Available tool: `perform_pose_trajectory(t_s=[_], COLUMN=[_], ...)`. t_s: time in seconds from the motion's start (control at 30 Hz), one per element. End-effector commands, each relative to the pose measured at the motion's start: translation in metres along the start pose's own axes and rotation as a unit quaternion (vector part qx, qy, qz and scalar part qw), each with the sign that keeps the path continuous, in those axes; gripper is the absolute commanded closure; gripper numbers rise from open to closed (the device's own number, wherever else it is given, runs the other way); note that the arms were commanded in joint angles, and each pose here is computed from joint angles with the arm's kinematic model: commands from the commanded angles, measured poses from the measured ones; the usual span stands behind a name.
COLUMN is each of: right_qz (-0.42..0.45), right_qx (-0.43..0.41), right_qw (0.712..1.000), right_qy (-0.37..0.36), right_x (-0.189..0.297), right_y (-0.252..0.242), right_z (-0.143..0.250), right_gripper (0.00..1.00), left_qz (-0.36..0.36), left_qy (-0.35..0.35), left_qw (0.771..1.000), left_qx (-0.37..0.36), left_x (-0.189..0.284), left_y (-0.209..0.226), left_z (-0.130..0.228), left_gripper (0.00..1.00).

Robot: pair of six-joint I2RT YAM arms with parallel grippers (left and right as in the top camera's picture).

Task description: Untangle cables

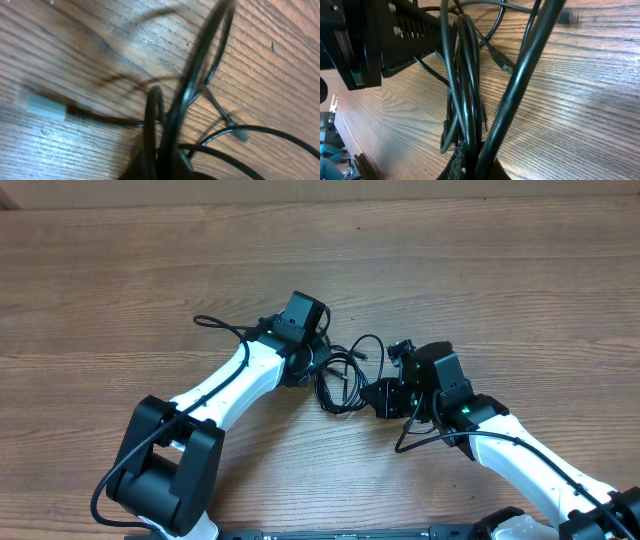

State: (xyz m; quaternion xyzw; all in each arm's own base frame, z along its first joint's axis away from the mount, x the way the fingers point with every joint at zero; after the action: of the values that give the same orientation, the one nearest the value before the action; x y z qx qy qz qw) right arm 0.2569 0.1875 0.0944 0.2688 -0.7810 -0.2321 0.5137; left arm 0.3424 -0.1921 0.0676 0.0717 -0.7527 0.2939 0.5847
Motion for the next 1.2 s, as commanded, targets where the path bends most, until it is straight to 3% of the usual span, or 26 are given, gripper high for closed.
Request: perform_pose_trajectory(t_s=[0.0, 0.1, 0.23, 0.5, 0.67, 0.83, 0.9, 0.97, 1.0, 1.03, 1.17], right_qz=[-0.001, 0.021, 0.057, 0.095, 0.124, 0.068, 0.016, -0.043, -0.063, -0.104, -0.133], right_qx=[0.014, 0.012, 0.009, 0.001, -0.010, -0.013, -0.011, -0.007, -0.004, -0.007, -0.097], right_qw=[1.000, 0.999, 0.997, 0.995, 0.992, 0.998, 1.000, 0.998, 0.997, 0.993, 0.985], right_qy=[-0.018, -0.027, -0.042, -0.037, -0.027, 0.002, 0.024, 0.045, 0.051, 0.060, 0.051], right_x=[0.005, 0.006, 0.007, 0.008, 0.010, 0.007, 0.006, 0.006, 0.007, 0.009, 0.011], right_y=[0.007, 0.001, -0.010, -0.023, -0.033, -0.017, -0.002, 0.016, 0.022, 0.035, 0.048], right_z=[-0.009, -0.011, -0.014, -0.009, -0.003, 0.005, 0.010, 0.014, 0.015, 0.015, 0.003], right_gripper=[0.96, 0.96, 0.96, 0.96, 0.96, 0.96, 0.89, 0.76, 0.67, 0.50, 0.43], left_qz=[-0.006, 0.008, 0.090, 0.191, 0.215, 0.214, 0.212, 0.204, 0.198, 0.184, 0.174], left_qy=[0.013, 0.023, 0.066, 0.047, 0.031, 0.035, 0.036, 0.031, 0.028, 0.024, 0.028], left_qw=[1.000, 1.000, 0.993, 0.978, 0.971, 0.969, 0.970, 0.972, 0.974, 0.977, 0.980], left_qx=[-0.005, 0.000, 0.031, 0.075, 0.103, 0.121, 0.115, 0.109, 0.107, 0.101, 0.086], left_x=[-0.006, 0.000, 0.030, 0.096, 0.119, 0.119, 0.118, 0.116, 0.115, 0.111, 0.108], left_y=[0.002, 0.000, -0.015, -0.013, -0.009, -0.010, -0.013, -0.015, -0.016, -0.017, -0.022], left_z=[0.008, 0.004, -0.011, -0.055, -0.068, -0.066, -0.062, -0.058, -0.056, -0.050, -0.037], left_gripper=[0.96, 0.96, 0.96, 0.96, 0.96, 0.96, 0.96, 0.96, 0.96, 0.95, 0.96])
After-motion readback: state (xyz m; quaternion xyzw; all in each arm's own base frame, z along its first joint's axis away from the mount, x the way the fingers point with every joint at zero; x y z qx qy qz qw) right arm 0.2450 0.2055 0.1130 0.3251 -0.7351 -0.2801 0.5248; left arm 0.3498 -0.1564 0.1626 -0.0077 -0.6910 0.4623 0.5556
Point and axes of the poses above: each gripper's point midway between its finger pads, its own x axis back along the fingers, its own y axis along the line the jaws close on, z = x × y, the point moved 3 cm from there along x, back along the fingers, and after that the axes turned 3 degrees about -x, right-handed, at the moved point
